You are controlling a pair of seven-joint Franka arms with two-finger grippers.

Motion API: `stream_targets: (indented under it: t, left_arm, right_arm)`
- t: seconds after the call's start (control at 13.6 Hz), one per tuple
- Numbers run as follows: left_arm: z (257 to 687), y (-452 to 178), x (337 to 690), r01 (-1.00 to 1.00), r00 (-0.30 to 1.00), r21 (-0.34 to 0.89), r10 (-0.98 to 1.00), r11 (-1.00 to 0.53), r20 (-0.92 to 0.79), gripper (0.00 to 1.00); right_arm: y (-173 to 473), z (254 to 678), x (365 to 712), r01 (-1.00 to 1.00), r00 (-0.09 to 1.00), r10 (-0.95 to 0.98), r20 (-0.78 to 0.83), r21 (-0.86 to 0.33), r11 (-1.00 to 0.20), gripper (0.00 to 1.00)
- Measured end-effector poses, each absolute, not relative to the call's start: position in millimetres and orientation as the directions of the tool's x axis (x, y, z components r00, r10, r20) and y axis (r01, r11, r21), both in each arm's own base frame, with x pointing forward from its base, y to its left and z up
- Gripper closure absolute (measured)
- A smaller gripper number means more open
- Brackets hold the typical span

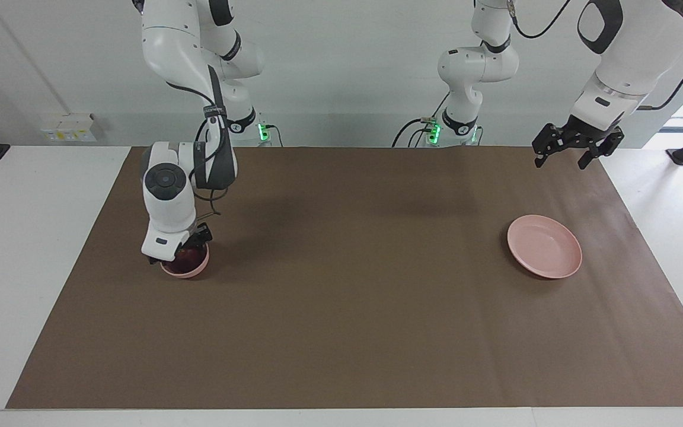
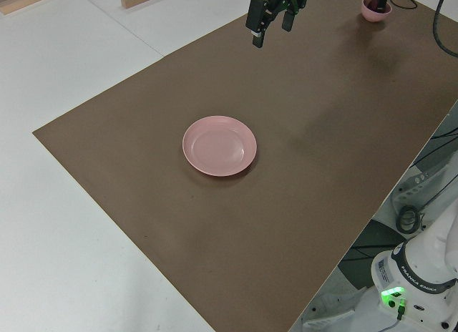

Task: Move apple from plate to bowl
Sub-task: 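Lower the apple into the pink bowl while the left gripper withdraws, then open the right gripper and withdraw it from the bowl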

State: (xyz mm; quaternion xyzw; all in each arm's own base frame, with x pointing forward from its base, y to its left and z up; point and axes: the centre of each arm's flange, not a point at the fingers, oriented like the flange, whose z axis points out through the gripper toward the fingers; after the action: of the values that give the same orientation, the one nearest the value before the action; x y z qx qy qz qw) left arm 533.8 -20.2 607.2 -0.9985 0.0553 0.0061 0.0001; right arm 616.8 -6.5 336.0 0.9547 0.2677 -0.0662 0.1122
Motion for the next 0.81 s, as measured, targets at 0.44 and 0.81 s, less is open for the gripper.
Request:
stream_targets:
  t: [0.44, 0.81]
  left_arm:
    - [606.7, -19.4, 533.7, -0.109, 0.994, 0.001, -0.109, -0.994, -0.013, 0.00]
    - [606.7, -19.4, 533.7, -0.109, 0.994, 0.001, -0.109, -0.994, -0.013, 0.00]
  right_arm:
    - [-3.3, 455.5, 608.3, 0.242, 0.970, 0.244, 0.005, 0.119, -0.963, 0.00]
    - [-3.3, 556.2, 573.4, -0.009, 1.000, -0.009, 0.010, 0.009, -1.000, 0.00]
